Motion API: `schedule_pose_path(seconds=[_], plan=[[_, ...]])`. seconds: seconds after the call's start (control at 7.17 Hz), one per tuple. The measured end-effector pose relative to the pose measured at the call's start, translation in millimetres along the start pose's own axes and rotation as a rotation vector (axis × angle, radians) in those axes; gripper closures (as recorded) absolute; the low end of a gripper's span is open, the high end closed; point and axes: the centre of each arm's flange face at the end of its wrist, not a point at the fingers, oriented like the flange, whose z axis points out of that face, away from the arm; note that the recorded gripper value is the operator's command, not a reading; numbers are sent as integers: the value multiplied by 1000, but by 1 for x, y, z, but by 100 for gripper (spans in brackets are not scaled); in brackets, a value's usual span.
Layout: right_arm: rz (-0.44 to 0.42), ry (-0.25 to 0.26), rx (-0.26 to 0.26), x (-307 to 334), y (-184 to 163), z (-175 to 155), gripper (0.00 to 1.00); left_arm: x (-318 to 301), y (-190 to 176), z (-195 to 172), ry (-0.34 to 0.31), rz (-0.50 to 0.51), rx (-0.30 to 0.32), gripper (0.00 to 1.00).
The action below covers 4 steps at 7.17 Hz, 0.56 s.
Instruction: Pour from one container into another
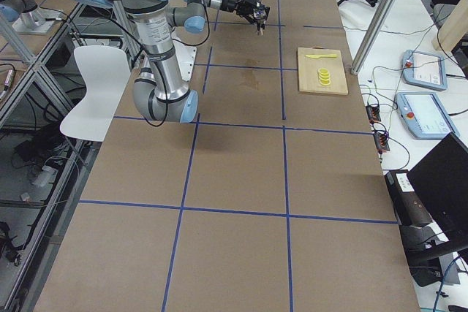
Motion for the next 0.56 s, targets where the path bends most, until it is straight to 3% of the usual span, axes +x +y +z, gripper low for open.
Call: schedule_pose_path(seconds=[0.56], plan=[[4,0,1,1,0,0,100,-40,-8,-44,-80,-86,25,100]])
